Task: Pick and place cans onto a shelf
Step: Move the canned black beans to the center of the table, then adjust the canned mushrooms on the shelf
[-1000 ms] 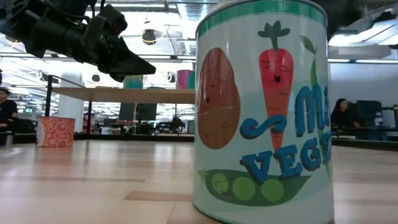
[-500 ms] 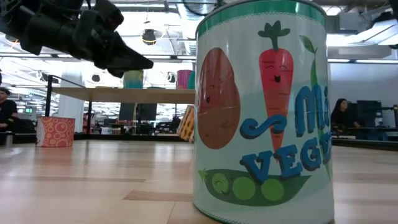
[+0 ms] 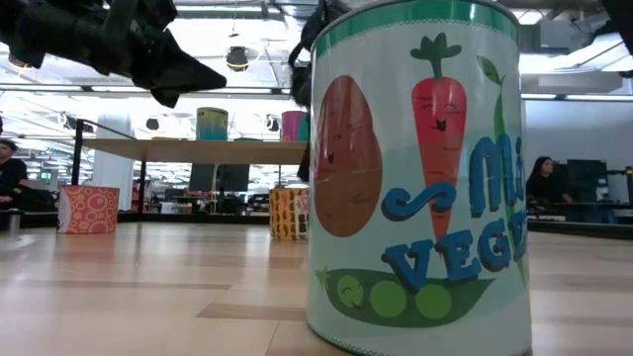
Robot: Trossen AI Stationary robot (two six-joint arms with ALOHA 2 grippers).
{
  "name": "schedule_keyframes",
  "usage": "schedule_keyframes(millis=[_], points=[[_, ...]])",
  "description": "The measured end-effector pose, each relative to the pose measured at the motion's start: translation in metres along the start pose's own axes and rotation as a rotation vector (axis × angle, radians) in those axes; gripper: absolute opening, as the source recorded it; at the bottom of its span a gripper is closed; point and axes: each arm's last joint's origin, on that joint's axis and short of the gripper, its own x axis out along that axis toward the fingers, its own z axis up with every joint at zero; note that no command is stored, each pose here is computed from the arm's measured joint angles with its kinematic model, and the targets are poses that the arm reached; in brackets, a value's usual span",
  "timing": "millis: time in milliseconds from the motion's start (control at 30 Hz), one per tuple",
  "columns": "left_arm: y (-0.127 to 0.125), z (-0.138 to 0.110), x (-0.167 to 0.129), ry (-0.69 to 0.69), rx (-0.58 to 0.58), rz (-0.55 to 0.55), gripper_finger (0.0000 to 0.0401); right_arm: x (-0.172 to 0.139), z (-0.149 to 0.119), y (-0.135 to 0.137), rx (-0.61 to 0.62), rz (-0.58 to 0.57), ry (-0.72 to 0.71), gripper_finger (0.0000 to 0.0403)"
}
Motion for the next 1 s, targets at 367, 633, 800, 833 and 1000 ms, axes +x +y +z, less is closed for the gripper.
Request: schedule_keyframes(millis=[367,633,800,833,1000], points=[[0.026,0.064,-0.033,0.02,-0.038,0.252,0.0,-0.105,0.012,0.028,-0.259,-0.07,-0.137,0.0147],[0.055,0.099,-0.067,0.193,-0.054,0.481,0.0,-0.165,-0.046,0.031,-0.335,-0.114,-0.313,0.0012],[0.072,0.107,-0.076,0.35,-0.058,0.59,0.0,-0.17,-0.089,0.019,-0.295,-0.087,-0.477,0.0031],[0.076,0.108,-0.077,0.391,-0.053,0.609,0.0,-0.169,-0.096,0.017,-0.289,-0.083,-0.51,0.0035],[0.097,0.113,-0.081,0.571,-0.06,0.668,0.0,-0.167,-0.12,0.009,-0.313,-0.091,-0.605,0.0033]])
